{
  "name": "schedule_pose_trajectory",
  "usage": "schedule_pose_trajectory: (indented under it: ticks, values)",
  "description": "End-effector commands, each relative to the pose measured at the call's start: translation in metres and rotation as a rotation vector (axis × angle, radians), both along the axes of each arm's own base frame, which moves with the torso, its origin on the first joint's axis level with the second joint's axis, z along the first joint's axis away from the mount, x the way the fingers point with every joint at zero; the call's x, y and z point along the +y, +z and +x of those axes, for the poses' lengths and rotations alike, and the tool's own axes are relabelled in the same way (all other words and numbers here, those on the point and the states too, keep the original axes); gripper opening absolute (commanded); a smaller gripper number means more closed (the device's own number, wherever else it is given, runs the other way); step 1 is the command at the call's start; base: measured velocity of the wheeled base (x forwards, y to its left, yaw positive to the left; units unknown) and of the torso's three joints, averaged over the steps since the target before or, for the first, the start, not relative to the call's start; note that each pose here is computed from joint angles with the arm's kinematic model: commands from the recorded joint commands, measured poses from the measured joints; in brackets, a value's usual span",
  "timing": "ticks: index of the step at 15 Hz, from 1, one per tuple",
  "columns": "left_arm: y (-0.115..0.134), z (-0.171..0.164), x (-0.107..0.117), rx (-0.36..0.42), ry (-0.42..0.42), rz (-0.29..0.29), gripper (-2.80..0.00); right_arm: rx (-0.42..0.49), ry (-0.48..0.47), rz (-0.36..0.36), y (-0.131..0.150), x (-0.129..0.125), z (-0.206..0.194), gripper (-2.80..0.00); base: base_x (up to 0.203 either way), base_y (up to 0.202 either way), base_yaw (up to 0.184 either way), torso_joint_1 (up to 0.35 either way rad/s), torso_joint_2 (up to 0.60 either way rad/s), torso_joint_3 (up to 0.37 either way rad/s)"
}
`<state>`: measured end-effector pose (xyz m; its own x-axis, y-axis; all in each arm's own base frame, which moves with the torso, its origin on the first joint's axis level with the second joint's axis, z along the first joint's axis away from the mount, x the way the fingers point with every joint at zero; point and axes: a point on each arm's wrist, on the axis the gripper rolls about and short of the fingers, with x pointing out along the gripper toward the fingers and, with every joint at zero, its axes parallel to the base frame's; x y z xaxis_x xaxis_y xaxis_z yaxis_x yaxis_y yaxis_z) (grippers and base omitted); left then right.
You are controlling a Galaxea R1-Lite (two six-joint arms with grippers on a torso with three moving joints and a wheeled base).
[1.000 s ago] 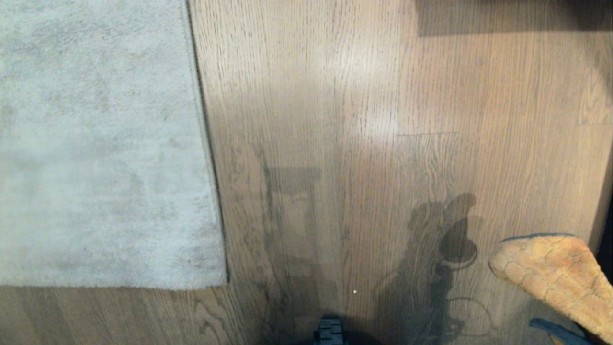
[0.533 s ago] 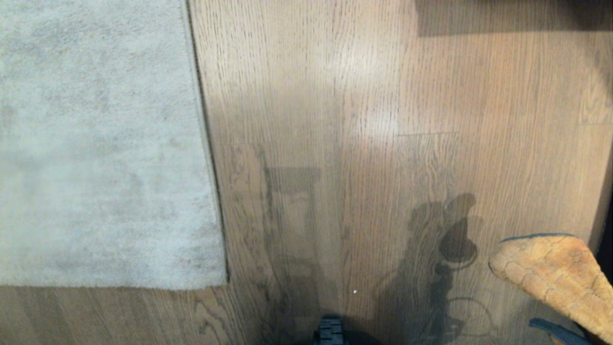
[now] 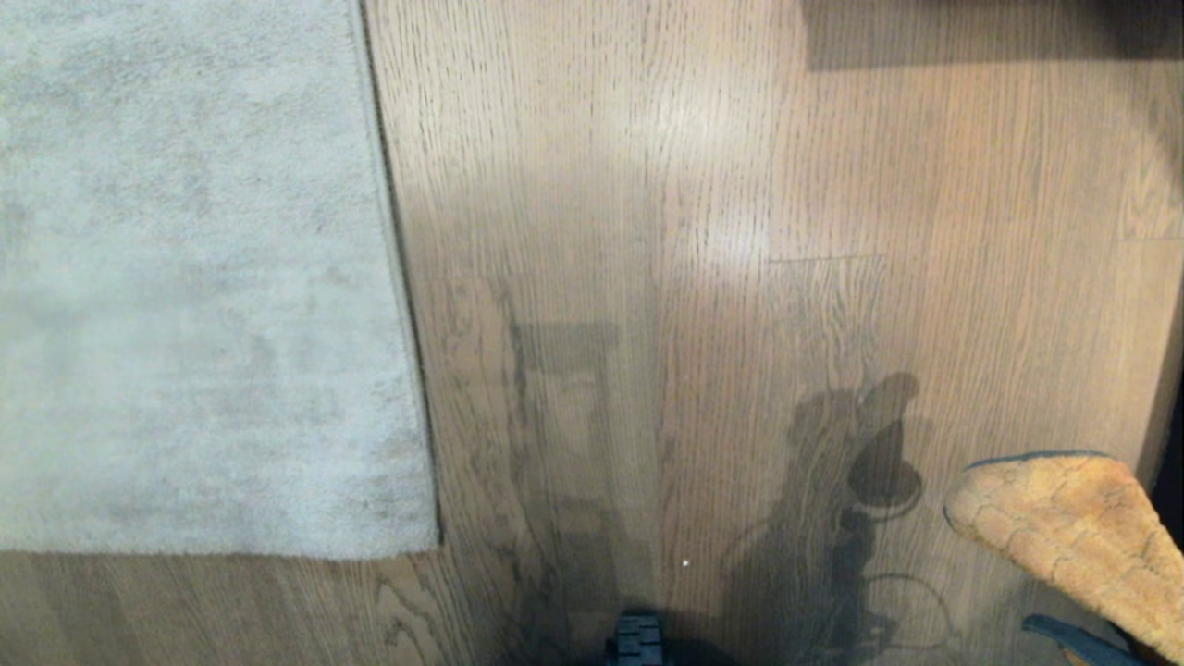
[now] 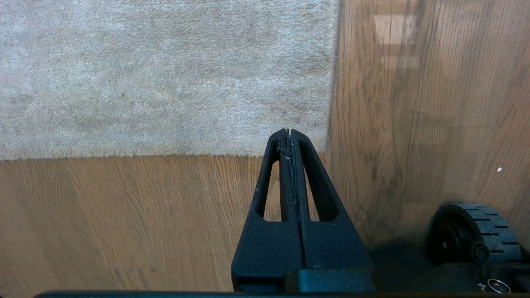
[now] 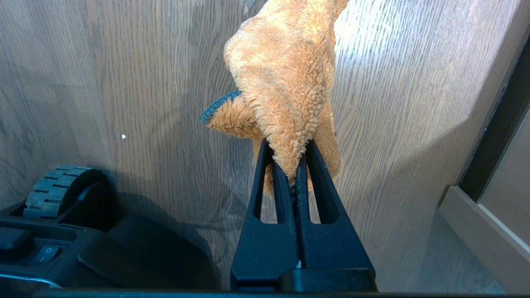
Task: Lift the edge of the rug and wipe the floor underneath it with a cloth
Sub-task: Lift up the carpet
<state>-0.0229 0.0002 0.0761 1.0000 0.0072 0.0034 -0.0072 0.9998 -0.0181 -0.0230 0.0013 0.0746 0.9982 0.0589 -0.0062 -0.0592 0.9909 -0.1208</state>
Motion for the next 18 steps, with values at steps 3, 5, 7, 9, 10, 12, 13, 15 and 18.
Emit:
schedule_pose_trajectory:
  ticks: [3,5,7,9,10,12,13,15,18]
  values:
    - [0.0,0.0,0.0,-0.001,0.0,0.0,-2.8,0.002,0.001,-0.001,0.0,0.0,0.0,-2.8,0.0,0.0,0.0,0.0,0.0,0.0]
    - [0.0,0.0,0.0,-0.003,-0.001,0.001,-2.8,0.001,0.001,-0.001,0.0,0.0,0.0,-2.8,0.0,0.0,0.0,0.0,0.0,0.0]
    - [0.0,0.0,0.0,-0.003,-0.001,0.003,-2.8,0.002,0.001,-0.001,0.0,0.0,0.0,-2.8,0.0,0.0,0.0,0.0,0.0,0.0]
    - [0.0,0.0,0.0,-0.003,-0.003,0.004,-2.8,0.001,0.001,-0.001,0.0,0.0,0.0,-2.8,0.0,0.0,0.0,0.0,0.0,0.0]
    - [0.0,0.0,0.0,-0.002,-0.003,0.004,-2.8,0.001,0.001,-0.001,0.0,0.0,0.0,-2.8,0.0,0.0,0.0,0.0,0.0,0.0]
    - [0.005,-0.001,0.0,-0.02,-0.005,-0.001,-2.8,0.002,0.001,-0.001,0.0,0.0,0.0,-2.8,0.0,0.0,0.0,0.0,0.0,0.0]
    - [0.017,-0.005,0.0,-0.043,-0.006,-0.003,-2.8,0.001,0.001,-0.001,0.0,0.0,0.0,-2.8,0.0,0.0,0.0,0.0,0.0,0.0]
    - [0.028,-0.01,0.0,-0.032,-0.018,-0.003,-2.8,0.003,0.001,-0.001,0.0,0.0,0.0,-2.8,0.0,0.0,0.0,0.0,0.0,0.0]
    - [0.038,-0.008,-0.001,-0.017,-0.045,-0.002,-2.8,0.001,0.001,-0.001,0.0,0.0,0.0,-2.8,0.0,0.0,0.0,0.0,0.0,0.0]
